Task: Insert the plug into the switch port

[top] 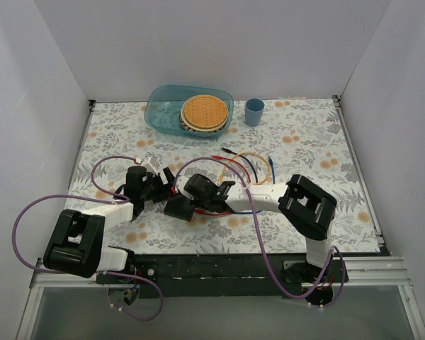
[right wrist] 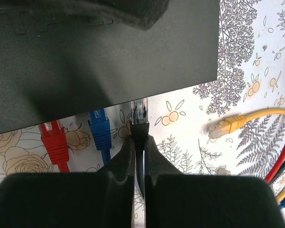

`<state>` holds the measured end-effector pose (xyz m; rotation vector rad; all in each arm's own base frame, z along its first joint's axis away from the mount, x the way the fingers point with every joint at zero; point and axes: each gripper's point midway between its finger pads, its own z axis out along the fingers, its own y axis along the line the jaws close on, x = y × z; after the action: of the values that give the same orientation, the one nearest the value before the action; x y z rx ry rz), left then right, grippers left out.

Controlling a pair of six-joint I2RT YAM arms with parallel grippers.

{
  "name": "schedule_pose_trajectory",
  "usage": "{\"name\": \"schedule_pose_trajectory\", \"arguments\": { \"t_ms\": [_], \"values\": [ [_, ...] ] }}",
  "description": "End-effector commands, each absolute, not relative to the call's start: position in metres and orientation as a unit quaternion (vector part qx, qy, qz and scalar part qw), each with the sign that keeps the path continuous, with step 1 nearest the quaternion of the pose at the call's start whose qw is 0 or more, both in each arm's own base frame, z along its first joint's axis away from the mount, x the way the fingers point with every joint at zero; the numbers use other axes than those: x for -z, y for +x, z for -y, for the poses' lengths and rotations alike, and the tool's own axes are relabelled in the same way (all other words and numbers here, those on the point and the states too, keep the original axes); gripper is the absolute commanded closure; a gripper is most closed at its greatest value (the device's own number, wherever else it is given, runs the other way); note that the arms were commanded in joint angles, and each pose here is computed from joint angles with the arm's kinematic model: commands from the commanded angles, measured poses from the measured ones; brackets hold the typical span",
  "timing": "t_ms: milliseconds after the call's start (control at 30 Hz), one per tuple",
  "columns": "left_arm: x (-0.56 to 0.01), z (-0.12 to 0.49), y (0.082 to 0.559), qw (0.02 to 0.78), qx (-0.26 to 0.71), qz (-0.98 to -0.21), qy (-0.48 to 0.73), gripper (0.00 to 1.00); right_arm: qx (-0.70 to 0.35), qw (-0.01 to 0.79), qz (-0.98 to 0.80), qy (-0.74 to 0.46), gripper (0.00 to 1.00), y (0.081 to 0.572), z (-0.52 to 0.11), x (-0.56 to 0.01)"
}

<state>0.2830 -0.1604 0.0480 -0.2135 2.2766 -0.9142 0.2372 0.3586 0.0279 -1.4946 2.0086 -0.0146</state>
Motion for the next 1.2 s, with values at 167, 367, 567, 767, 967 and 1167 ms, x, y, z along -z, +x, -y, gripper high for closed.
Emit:
{"name": "schedule_pose_trajectory", "arguments": {
  "t_ms": [167, 367, 567, 767, 967, 1167],
  "values": [
    [-0.049, 0.175, 0.269, 0.314, 0.382, -0.868, -0.049, 0.24, -0.077, 0.364, -0.733, -0.569, 0.99, 0.225, -0.39, -0.048],
    [-0.049, 0.176, 0.269, 0.316, 0.384, -0.866, -0.048, 0.27, -0.111, 0.39, -0.72, -0.564, 0.99, 0.224, -0.401, -0.062],
    [-0.05, 0.179, 0.268, 0.315, 0.393, -0.863, -0.04, 0.41, -0.144, 0.401, -0.719, -0.549, 0.99, 0.222, -0.4, -0.067],
    [-0.05, 0.182, 0.267, 0.311, 0.4, -0.861, -0.031, 0.51, -0.154, 0.413, -0.72, -0.536, 0.99, 0.226, -0.398, -0.073],
    [-0.054, 0.184, 0.262, 0.307, 0.41, -0.859, -0.024, 0.52, -0.161, 0.419, -0.726, -0.521, 0.99, 0.232, -0.402, -0.082],
    [-0.055, 0.187, 0.257, 0.299, 0.421, -0.856, -0.018, 0.52, -0.174, 0.428, -0.722, -0.515, 0.99, 0.234, -0.41, -0.091]
  ]
}}
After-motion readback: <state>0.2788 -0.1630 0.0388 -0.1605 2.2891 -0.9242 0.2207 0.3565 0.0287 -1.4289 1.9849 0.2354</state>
